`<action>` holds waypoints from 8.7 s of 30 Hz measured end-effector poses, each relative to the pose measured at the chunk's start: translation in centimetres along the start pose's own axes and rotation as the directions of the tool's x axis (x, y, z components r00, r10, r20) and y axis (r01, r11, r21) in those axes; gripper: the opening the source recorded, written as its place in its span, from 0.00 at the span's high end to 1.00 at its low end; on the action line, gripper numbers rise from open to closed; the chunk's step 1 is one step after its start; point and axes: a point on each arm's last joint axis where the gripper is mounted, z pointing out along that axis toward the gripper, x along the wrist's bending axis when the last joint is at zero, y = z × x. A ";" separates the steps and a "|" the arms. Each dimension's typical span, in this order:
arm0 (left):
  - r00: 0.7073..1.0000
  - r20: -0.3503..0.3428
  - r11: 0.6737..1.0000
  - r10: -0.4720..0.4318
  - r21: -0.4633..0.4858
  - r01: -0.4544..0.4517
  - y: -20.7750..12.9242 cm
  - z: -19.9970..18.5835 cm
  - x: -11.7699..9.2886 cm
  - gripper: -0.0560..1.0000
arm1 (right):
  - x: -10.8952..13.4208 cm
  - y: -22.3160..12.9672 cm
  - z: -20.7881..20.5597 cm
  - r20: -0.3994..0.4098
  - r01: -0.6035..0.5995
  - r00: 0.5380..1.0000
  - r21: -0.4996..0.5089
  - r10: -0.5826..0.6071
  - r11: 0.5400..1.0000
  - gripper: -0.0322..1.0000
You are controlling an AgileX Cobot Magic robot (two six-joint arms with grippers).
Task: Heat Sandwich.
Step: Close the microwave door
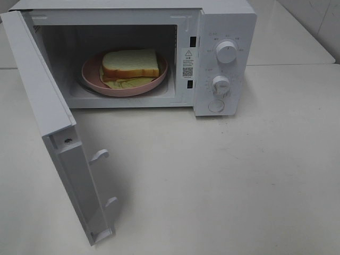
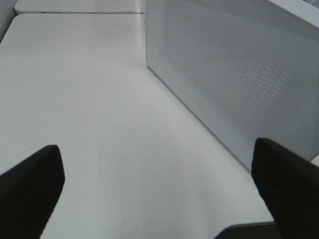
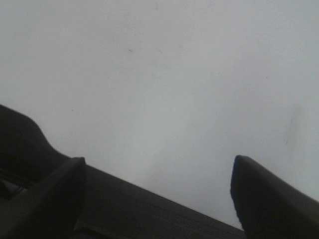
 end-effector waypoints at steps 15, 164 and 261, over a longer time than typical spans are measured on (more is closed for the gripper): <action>1.000 0.000 1.000 0.000 0.000 0.000 0.0 0.0 0.0 0.03 | 0.1 -3.3 -0.4 0.032 -0.220 0.972 -0.218 0.233 0.951 0.22; 0.994 -0.069 0.968 0.087 -0.232 -0.101 1.4 21.1 3.3 0.95 | 1.0 -6.2 -2.2 0.078 -0.313 0.918 -0.462 0.390 0.830 0.22; 0.932 0.323 0.957 0.165 -0.280 -0.072 4.7 38.7 -20.5 0.95 | 1.0 -6.2 -2.2 0.077 -0.314 0.918 -0.462 0.390 0.830 0.23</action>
